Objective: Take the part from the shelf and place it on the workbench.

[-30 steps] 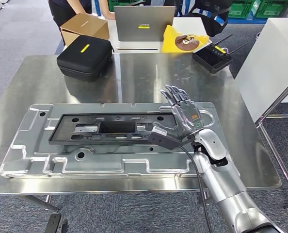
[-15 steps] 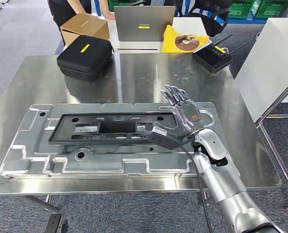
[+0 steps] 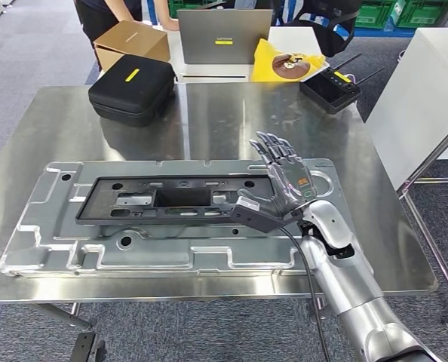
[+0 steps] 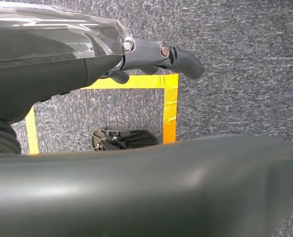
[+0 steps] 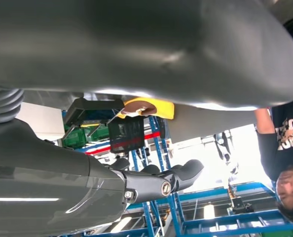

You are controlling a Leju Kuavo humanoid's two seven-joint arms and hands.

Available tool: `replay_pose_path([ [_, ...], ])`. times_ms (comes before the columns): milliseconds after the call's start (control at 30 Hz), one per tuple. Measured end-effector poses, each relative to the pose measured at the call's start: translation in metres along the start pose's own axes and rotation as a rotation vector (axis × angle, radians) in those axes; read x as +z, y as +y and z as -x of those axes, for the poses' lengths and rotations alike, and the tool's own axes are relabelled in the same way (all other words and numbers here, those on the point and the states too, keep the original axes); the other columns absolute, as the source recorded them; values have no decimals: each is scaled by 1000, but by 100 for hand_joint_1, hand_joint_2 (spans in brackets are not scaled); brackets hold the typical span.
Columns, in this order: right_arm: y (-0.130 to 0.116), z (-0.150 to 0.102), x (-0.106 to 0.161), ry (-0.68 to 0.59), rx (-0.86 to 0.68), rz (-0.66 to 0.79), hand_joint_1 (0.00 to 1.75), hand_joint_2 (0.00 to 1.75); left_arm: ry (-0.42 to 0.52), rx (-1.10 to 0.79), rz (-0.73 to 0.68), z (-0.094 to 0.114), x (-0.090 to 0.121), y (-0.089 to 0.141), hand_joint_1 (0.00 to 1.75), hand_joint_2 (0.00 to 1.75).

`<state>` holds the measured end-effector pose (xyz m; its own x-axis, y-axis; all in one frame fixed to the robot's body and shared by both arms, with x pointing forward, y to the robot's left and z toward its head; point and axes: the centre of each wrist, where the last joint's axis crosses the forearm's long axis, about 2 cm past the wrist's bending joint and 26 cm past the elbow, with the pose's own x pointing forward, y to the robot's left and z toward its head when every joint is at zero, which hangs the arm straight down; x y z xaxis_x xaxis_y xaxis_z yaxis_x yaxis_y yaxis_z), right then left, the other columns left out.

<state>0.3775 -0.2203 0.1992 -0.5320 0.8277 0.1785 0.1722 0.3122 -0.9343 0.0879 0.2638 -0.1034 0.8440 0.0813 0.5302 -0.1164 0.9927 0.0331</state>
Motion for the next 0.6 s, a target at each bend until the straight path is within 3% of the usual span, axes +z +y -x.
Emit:
replay_pose_path([
  [600, 0, 0, 0, 0, 0, 0, 0, 0, 0, 0, 0, 0, 0, 0, 0, 0],
])
